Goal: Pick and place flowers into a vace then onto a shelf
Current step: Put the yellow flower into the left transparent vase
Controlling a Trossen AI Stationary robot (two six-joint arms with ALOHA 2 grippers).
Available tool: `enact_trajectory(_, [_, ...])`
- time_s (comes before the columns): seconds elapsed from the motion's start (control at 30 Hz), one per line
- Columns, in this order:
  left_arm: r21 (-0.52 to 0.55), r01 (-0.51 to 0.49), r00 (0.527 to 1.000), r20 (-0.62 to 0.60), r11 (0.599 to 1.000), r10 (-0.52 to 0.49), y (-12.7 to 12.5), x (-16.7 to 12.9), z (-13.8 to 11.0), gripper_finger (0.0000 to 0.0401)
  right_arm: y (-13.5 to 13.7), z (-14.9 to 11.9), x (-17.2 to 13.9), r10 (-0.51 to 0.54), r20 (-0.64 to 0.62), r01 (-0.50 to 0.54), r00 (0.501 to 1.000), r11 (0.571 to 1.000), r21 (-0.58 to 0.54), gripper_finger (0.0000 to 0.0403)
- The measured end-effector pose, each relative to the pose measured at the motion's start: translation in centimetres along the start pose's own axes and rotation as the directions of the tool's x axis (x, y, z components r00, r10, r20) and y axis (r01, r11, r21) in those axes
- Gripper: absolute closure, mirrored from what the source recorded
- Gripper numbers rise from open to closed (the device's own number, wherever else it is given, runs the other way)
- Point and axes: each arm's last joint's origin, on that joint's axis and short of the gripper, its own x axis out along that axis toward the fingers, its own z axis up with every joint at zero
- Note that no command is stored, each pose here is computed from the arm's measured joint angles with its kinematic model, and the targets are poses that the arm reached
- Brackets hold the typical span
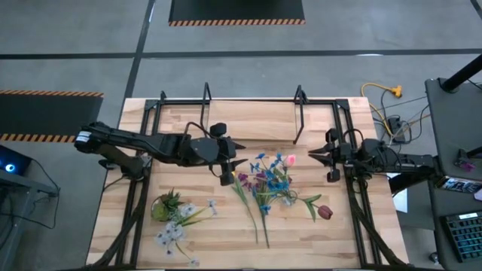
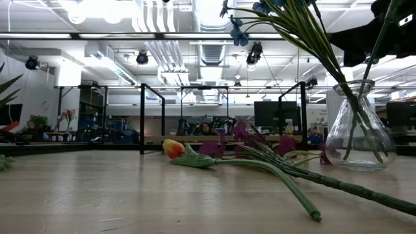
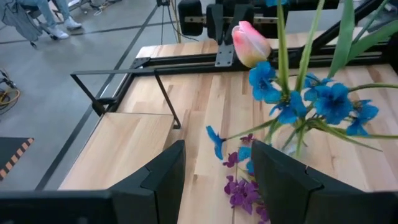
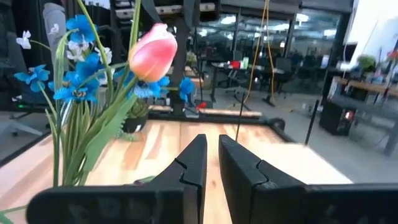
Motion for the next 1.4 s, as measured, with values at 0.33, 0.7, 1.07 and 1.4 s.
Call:
enact_trajectory(0.33, [0.016,0.009,0.999,-0.032,1.000,-0.008,-0.3,0.4,-1.0,0.0234,0.0,0.1,0.0,0.000,0.011,0.001,1.000,0.999,-0.032,0.0369])
enact_trajectory(0.7, [0.025,0.083,0.991,-0.111,0.996,-0.080,-1.8,0.8,-3.3,0.0234,0.0,0.1,0.0,0.000,0.011,0.001,1.000,0.997,-0.078,0.0369])
enact_trajectory(1.07, [0.069,0.156,0.985,-0.083,0.985,-0.150,-2.7,2.6,-6.7,0.0234,0.0,0.1,0.0,0.000,0.010,0.001,1.000,0.997,-0.078,0.0369])
enact_trajectory(1.4, [-0.084,0.189,0.981,0.049,0.978,-0.185,-2.8,3.5,-7.9,0.0234,0.0,0.1,0.0,0.000,0.007,0.000,1.000,0.997,-0.075,0.0369])
